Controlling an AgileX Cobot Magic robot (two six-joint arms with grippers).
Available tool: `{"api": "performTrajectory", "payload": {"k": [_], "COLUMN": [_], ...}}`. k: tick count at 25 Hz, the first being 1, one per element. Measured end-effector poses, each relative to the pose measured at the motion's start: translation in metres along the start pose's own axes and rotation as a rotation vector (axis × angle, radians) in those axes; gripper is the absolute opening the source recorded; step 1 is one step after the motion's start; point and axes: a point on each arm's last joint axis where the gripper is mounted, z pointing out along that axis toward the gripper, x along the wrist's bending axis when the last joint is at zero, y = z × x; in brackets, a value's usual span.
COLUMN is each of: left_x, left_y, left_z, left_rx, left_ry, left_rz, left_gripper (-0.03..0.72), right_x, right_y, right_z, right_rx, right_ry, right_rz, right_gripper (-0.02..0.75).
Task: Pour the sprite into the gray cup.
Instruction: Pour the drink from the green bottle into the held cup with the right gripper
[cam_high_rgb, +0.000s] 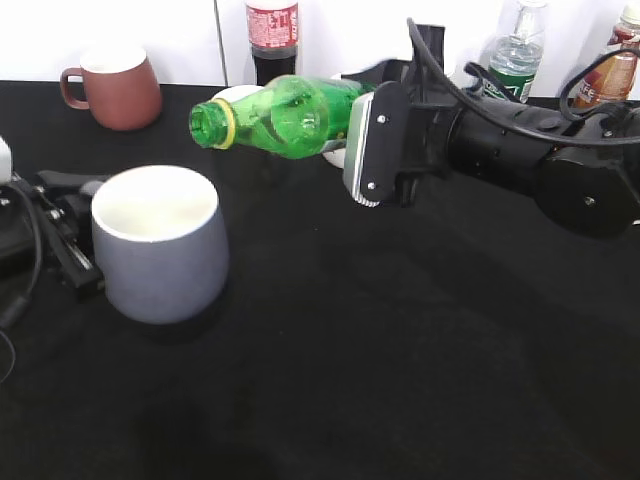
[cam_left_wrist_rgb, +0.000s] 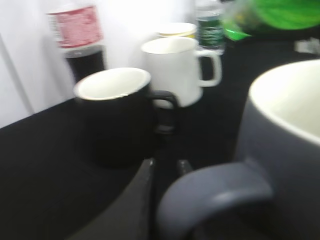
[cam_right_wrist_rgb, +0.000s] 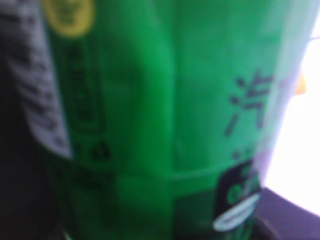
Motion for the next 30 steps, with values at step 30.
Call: {"api": "performTrajectory", "payload": {"k": [30], "left_x": [-0.014], "left_y": [0.003], "left_z": [0.007], "left_rx": [-0.012], "left_ry": [-0.06], "left_rz": [0.006], "left_gripper": [0.082], "right_x": [-0.016], "right_y": [0.012], "right_z": [0.004], "right_rx": [-0.027], "right_ry": [-0.143], "right_rz": [-0.324], "right_gripper": [0.406]}}
